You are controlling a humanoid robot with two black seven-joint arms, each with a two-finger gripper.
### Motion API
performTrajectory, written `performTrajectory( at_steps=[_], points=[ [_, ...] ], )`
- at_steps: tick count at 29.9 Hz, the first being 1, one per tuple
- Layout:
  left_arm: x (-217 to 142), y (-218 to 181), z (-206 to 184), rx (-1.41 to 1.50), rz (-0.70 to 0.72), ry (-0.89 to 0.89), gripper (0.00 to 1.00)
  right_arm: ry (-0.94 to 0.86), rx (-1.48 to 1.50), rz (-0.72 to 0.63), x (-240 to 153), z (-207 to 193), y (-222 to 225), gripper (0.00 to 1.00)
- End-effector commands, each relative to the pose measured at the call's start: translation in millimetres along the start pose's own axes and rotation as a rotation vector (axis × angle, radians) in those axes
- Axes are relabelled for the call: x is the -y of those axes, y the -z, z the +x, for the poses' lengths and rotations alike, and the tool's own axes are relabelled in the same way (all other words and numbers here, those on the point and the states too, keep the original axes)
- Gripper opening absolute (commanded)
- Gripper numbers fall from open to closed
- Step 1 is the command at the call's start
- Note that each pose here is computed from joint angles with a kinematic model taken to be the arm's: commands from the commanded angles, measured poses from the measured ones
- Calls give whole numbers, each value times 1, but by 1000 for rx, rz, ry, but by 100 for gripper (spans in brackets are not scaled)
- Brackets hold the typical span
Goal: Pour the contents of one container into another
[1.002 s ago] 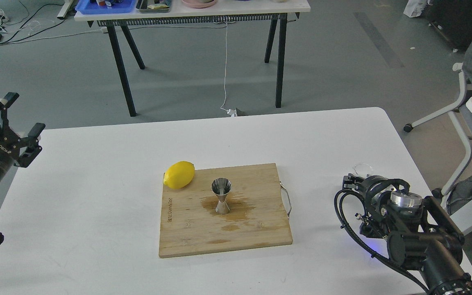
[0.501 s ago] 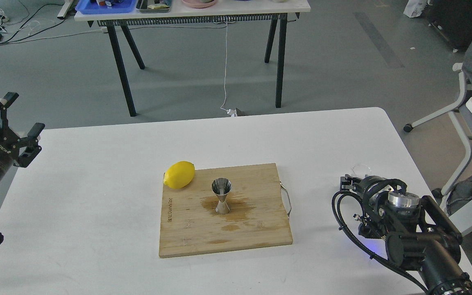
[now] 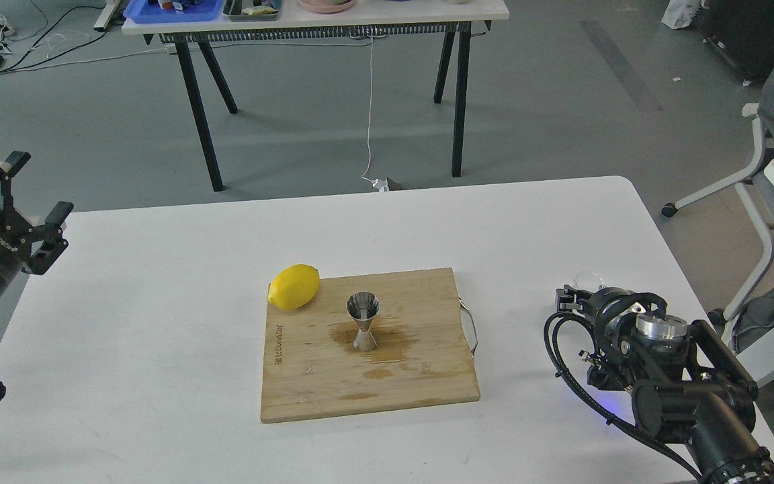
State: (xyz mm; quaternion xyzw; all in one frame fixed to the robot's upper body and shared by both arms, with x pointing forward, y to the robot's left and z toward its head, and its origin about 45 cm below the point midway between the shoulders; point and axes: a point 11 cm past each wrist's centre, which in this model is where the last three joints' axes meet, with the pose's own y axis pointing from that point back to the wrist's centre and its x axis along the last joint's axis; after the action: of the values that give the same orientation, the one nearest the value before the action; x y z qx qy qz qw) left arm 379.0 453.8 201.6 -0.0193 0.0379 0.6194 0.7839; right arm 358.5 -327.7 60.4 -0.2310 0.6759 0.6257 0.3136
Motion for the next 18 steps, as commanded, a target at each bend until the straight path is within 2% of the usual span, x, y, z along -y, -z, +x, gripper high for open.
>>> performTrajectory(
  at_steps=[1, 3, 5, 18],
  points=[
    [0, 0, 0, 0, 0, 0, 99, 0, 0, -1, 0, -1, 0, 76],
    [0, 0, 0, 0, 0, 0, 99, 1, -2, -1, 0, -1, -1, 81],
    [0, 0, 0, 0, 0, 0, 99, -2, -7, -4, 0, -1, -2, 93],
    [0, 1, -1, -1, 1, 1, 99, 24, -27, -19, -4, -11, -8, 96]
  ],
)
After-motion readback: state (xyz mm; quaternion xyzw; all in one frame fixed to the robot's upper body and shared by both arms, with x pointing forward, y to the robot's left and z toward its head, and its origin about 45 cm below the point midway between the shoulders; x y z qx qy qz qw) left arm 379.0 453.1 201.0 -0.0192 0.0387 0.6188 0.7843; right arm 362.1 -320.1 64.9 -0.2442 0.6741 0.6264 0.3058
